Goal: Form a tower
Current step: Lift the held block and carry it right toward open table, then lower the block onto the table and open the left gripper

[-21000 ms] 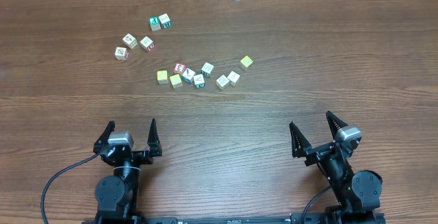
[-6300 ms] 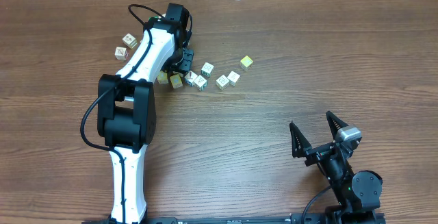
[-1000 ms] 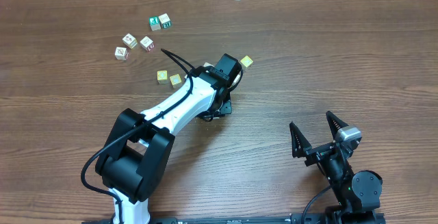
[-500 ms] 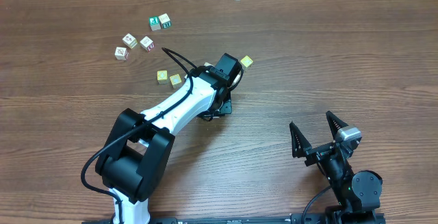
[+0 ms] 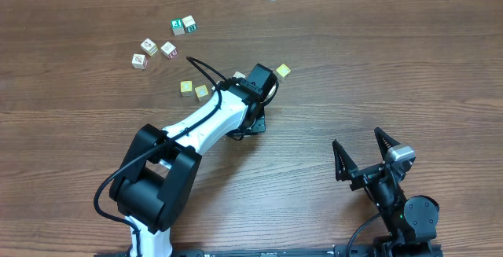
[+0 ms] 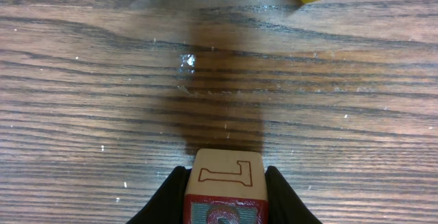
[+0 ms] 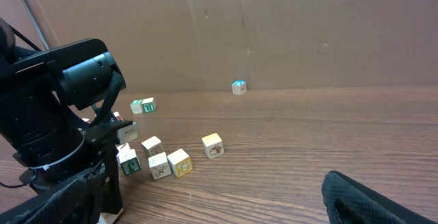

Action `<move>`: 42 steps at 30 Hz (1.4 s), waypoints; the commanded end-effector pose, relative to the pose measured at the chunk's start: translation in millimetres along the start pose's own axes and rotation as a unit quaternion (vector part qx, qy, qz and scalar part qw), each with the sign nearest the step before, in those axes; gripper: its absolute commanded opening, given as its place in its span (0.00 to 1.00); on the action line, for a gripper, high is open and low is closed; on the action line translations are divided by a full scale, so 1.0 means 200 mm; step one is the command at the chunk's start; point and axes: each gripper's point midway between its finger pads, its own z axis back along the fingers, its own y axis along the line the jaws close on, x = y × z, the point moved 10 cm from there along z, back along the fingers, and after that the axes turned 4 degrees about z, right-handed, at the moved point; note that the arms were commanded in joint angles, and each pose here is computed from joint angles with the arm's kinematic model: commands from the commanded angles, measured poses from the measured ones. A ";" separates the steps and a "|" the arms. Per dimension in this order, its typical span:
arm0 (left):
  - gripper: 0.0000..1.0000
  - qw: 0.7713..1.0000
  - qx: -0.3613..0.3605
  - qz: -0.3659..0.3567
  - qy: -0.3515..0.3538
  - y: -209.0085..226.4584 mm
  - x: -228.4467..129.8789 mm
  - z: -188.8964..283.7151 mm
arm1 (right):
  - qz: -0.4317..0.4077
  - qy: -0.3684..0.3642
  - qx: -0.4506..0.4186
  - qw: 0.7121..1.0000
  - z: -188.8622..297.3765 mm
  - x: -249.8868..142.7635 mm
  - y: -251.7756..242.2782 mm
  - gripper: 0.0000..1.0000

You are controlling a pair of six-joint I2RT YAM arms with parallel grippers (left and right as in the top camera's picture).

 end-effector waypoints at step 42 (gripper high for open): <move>0.47 0.998 -0.015 0.007 -0.065 0.10 0.18 0.00 | -0.001 -0.002 -0.001 1.000 0.00 -0.01 0.00 1.00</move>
